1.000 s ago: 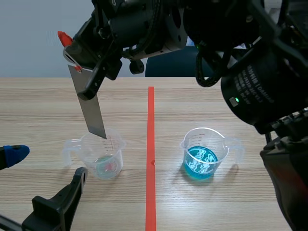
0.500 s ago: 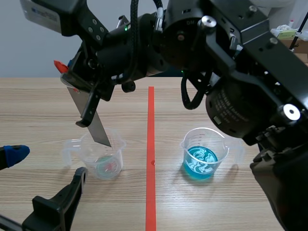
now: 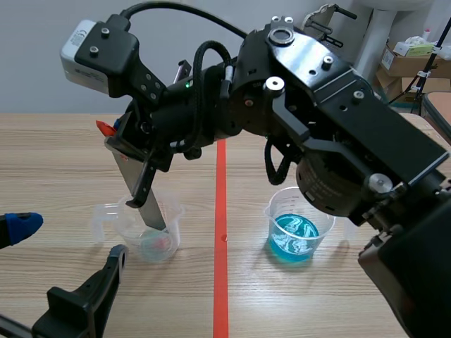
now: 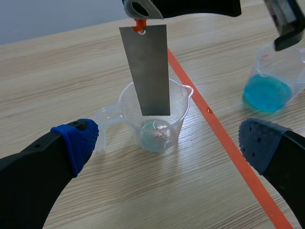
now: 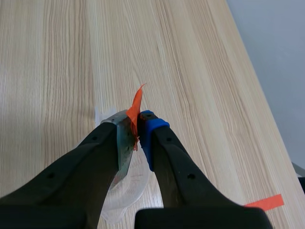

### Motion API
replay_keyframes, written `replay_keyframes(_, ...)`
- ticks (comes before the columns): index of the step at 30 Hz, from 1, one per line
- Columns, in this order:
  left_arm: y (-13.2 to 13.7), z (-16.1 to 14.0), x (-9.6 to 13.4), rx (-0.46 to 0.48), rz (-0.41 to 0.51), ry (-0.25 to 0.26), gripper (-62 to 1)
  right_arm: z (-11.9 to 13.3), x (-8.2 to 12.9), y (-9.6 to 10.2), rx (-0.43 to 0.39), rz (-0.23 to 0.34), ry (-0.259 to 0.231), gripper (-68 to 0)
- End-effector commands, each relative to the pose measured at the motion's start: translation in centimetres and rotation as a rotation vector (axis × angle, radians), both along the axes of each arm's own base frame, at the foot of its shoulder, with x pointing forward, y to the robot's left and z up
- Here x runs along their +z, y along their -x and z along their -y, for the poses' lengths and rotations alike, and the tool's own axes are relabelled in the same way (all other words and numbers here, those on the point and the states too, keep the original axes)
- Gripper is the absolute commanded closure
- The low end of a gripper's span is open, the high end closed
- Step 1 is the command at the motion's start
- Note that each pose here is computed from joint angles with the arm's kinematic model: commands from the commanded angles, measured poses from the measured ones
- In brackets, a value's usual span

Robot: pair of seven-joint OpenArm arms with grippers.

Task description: Do the redox reaction experiment

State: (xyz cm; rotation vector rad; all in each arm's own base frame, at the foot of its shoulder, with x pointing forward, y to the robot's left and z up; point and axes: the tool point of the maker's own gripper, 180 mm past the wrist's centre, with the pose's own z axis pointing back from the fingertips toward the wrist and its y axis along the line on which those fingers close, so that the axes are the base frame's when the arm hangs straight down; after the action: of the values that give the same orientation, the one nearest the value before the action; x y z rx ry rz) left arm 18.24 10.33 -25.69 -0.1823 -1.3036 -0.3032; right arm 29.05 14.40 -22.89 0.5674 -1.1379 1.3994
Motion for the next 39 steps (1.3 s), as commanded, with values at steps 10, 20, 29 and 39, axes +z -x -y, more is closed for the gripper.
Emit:
replay_keyframes(10,-0.2,0.2,0.6,-0.004,0.022,0.014,-62.3,-0.6,-0.7,0.0,0.039,0.056,0.028,-0.6)
replay_keyframes(20,-0.2,0.2,0.6,-0.004,0.022,0.014,-62.3,-0.4,-2.3,0.4,0.045,0.087,0.091,-0.6)
replay_keyframes(29,-0.2,0.2,0.6,-0.004,0.023,0.014,-62.3,-0.4,-2.4,0.5,0.047,0.093,0.092,-0.6)
replay_keyframes(39,-0.2,0.2,0.6,-0.004,0.023,0.014,-62.3,-1.1,-2.3,1.3,0.077,0.093,0.069,-0.6)
